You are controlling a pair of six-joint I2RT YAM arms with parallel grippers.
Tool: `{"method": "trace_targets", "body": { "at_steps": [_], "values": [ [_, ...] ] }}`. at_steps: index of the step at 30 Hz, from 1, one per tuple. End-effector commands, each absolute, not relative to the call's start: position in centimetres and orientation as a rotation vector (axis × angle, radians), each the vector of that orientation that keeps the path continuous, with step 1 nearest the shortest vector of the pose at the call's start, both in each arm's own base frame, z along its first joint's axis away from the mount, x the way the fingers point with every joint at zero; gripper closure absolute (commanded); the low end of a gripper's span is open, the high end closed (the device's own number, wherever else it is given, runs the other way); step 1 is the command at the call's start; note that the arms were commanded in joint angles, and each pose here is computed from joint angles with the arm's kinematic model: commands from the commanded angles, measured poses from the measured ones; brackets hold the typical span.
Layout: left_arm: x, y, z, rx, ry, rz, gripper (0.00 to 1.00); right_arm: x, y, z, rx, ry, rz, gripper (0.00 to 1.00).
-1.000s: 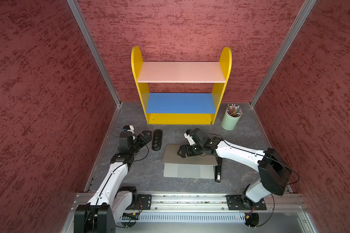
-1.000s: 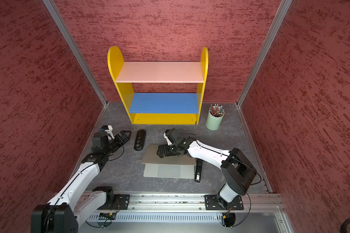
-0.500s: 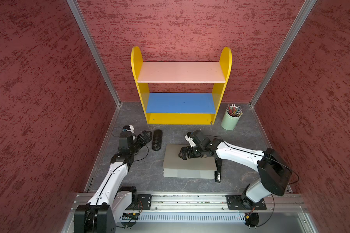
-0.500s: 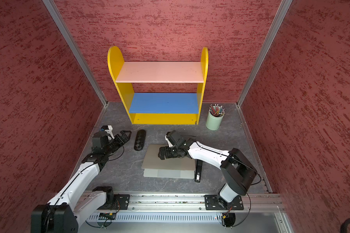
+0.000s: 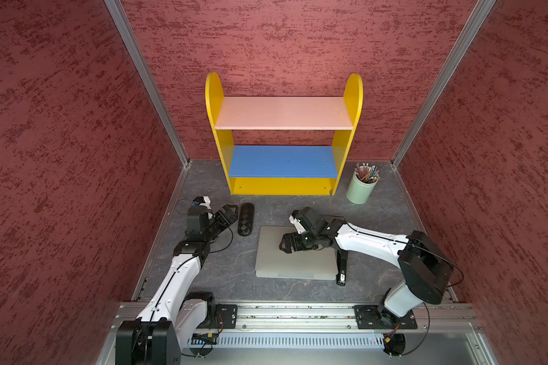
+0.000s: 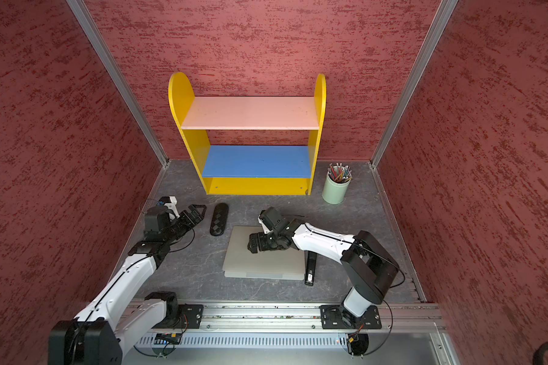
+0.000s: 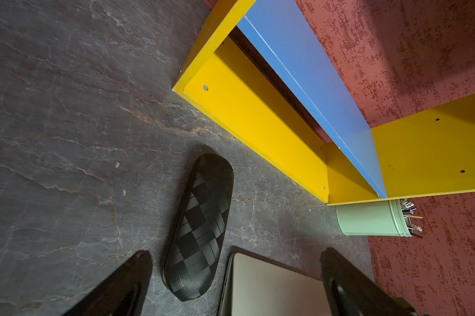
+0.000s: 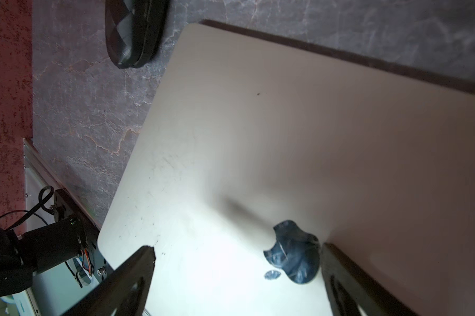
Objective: Close the laptop lid and set it aside
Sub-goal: Close the lid of the laptop.
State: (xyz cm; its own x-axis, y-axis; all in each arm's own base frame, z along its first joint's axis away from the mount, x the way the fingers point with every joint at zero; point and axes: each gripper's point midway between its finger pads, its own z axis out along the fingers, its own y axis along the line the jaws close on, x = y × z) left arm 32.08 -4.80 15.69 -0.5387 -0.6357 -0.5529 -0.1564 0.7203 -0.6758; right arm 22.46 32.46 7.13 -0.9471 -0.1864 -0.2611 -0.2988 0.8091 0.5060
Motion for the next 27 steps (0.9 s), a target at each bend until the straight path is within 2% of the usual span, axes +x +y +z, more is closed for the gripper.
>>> {"method": "trace_targets", "body": {
  "at_steps": [1, 16, 27],
  "values": [
    [32.3, -5.1, 16.8, -0.566, 2.053, -0.733, 0.00, 19.8, 31.4, 4.3, -0.380, 2.934, 0.785, 0.01],
    [31.6, -6.6, 16.9, -0.534, 2.092, -0.776, 0.00, 20.2, 30.7, 5.1, -0.377, 2.897, 0.727, 0.02],
    [28.9, -13.3, 16.5, -0.318, 2.232, -0.798, 0.00, 20.4, 26.6, 8.0, -0.254, 2.810, 0.578, 0.02]
  ]
}}
